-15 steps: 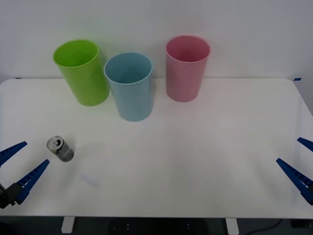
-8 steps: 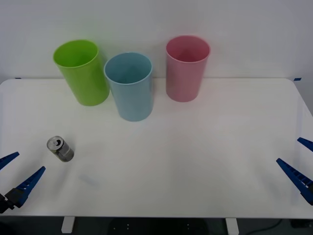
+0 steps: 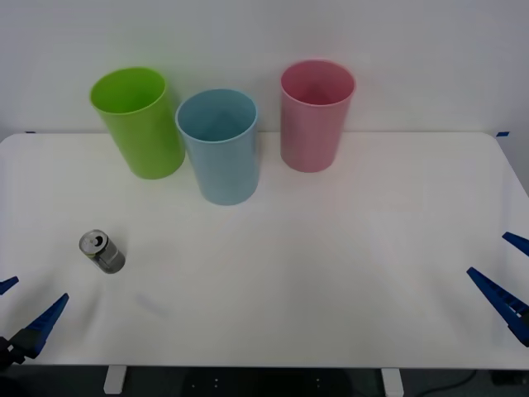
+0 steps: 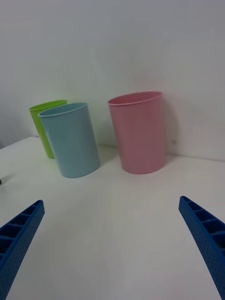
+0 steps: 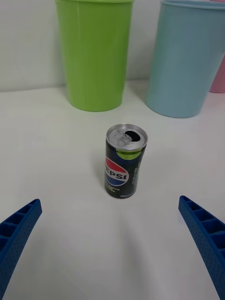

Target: Grasp the object on the table and drop it into the matching bin: aluminum can to the light blue bin, PET bottle to the pink bin.

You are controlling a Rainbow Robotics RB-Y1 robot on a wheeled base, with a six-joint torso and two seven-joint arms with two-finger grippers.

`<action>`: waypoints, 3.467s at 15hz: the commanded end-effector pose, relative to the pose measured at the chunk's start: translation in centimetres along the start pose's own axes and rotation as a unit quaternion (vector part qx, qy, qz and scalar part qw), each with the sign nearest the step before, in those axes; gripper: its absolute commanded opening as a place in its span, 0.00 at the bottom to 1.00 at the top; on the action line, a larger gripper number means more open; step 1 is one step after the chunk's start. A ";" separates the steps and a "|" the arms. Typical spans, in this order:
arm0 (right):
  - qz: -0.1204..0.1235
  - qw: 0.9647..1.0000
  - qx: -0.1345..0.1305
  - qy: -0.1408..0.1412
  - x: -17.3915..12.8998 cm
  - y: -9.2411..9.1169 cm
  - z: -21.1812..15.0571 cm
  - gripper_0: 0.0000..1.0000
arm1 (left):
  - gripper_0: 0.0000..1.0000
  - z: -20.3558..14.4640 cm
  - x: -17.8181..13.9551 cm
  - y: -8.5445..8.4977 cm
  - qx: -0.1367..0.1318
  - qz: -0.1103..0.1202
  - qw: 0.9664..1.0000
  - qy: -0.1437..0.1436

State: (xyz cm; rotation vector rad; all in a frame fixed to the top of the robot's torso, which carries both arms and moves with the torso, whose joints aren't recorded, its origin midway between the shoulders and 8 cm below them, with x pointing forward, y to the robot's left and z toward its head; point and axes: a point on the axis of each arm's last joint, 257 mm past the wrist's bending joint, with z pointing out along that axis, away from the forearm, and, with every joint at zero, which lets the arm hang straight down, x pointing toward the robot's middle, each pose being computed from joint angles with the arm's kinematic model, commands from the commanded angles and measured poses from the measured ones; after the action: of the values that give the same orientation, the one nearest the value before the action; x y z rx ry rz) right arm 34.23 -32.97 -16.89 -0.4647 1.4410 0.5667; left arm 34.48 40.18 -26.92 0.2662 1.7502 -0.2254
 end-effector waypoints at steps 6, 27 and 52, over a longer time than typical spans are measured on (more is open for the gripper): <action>0.000 1.000 0.000 0.000 0.0 0.0 0.0 1.00 | 1.00 2.9 3.2 0.8 -0.016 0.036 0.999 -0.008; 0.000 1.000 0.000 0.000 0.0 0.0 0.0 1.00 | 1.00 12.2 2.9 -1.4 -0.013 -0.018 0.999 -0.050; 0.000 1.000 0.000 0.000 0.0 0.0 0.0 1.00 | 0.00 15.2 2.1 -1.0 -0.013 -0.015 0.998 -0.056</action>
State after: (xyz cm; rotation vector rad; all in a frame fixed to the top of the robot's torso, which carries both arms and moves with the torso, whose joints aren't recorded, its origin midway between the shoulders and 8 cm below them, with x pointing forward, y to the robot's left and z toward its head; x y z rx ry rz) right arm 34.22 -32.97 -16.89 -0.4649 1.4410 0.5667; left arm 48.06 34.79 -31.80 0.2051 1.6446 -0.2354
